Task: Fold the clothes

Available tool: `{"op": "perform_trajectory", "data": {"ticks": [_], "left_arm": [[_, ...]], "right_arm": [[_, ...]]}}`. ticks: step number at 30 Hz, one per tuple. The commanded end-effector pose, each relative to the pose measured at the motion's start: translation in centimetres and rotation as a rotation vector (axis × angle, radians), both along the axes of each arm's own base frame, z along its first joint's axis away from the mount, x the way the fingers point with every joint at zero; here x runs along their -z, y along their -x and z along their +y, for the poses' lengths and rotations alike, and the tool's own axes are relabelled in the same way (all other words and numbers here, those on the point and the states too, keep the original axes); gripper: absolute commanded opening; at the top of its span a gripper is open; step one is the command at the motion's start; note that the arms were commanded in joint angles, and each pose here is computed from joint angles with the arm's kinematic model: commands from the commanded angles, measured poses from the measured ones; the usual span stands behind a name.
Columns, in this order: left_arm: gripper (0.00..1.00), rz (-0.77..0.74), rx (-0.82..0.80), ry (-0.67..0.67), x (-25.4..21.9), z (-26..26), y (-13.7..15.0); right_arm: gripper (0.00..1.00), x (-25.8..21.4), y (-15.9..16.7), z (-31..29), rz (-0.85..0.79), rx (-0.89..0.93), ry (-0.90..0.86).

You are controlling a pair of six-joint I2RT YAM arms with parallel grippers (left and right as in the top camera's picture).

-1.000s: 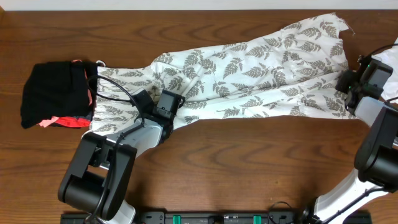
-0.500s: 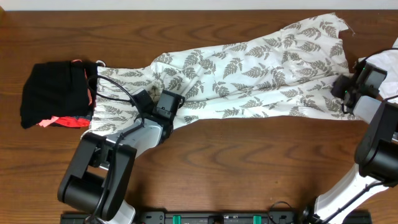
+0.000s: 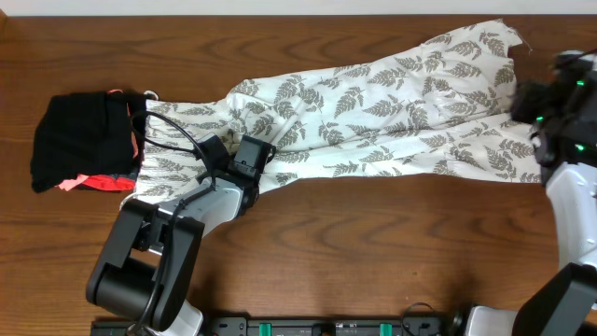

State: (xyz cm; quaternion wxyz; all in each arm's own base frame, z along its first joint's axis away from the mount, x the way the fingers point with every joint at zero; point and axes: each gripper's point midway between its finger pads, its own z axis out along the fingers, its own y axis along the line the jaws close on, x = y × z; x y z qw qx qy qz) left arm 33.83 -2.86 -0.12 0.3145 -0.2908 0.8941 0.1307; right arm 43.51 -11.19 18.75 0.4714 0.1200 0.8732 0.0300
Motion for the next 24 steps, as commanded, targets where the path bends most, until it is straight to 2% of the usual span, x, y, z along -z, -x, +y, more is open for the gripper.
{"op": "perform_trajectory", "data": {"ticks": [1,3,8,16,20,24], "left_arm": [[0.56,0.111,0.035,0.018,2.5,-0.1,2.1],[0.57,0.111,0.035,0.018,2.5,-0.1,2.1],[0.57,0.111,0.035,0.018,2.5,-0.1,2.1],[0.57,0.111,0.035,0.018,2.5,-0.1,2.1],[0.57,0.111,0.035,0.018,2.5,-0.1,2.1],[0.57,0.111,0.035,0.018,2.5,-0.1,2.1]], "right_arm": [[0.4,3.8,0.3,5.0,0.118,-0.139,-0.07],[0.28,5.1,0.6,8.9,0.164,-0.26,-0.097],[0.17,7.9,1.0,15.2,0.244,-0.427,-0.118],[0.14,14.6,2.9,22.5,0.417,-0.602,-0.152],[0.14,18.2,3.8,22.9,0.51,-0.595,-0.134],[0.14,19.3,3.7,21.9,0.536,-0.557,-0.103]]}}
